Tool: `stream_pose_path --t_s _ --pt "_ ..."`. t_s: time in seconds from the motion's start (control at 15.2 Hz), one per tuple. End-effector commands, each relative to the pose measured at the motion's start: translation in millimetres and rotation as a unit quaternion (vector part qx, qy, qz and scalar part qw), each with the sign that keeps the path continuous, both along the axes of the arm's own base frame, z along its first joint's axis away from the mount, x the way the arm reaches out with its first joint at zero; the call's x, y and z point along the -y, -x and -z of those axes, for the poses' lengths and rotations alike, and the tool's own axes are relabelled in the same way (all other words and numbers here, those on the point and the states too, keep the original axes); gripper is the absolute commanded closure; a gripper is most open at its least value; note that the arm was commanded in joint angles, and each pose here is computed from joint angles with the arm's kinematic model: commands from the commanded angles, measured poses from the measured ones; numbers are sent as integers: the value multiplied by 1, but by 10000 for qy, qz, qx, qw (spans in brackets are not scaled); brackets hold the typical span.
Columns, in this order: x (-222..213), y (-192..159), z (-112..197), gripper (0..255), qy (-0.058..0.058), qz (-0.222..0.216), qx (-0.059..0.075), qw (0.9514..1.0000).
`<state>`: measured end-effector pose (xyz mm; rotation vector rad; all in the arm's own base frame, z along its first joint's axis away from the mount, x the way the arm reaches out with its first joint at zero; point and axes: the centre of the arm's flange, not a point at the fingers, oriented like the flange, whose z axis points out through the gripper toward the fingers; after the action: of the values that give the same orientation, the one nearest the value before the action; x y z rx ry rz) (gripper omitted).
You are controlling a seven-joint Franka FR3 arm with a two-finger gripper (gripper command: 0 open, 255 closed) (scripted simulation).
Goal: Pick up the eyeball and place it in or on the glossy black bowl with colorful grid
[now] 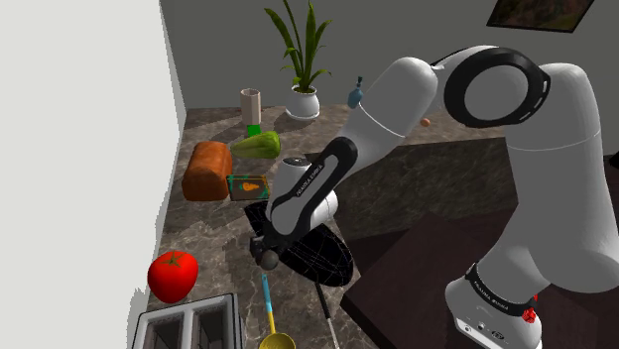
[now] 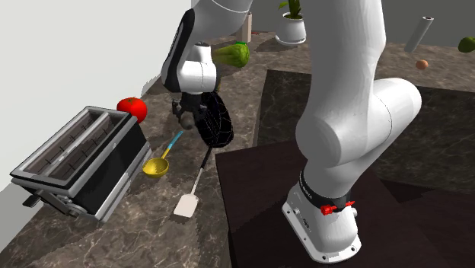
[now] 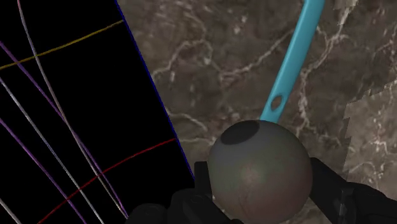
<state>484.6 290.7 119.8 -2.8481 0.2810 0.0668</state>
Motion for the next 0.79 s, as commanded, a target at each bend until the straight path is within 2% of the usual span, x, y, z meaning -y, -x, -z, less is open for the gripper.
stream_pose_path --t_s 0.0,0.73 --pt "0 1 -9 255 3 -4 -12 10000" --pt "0 1 -67 255 3 -4 -12 10000"
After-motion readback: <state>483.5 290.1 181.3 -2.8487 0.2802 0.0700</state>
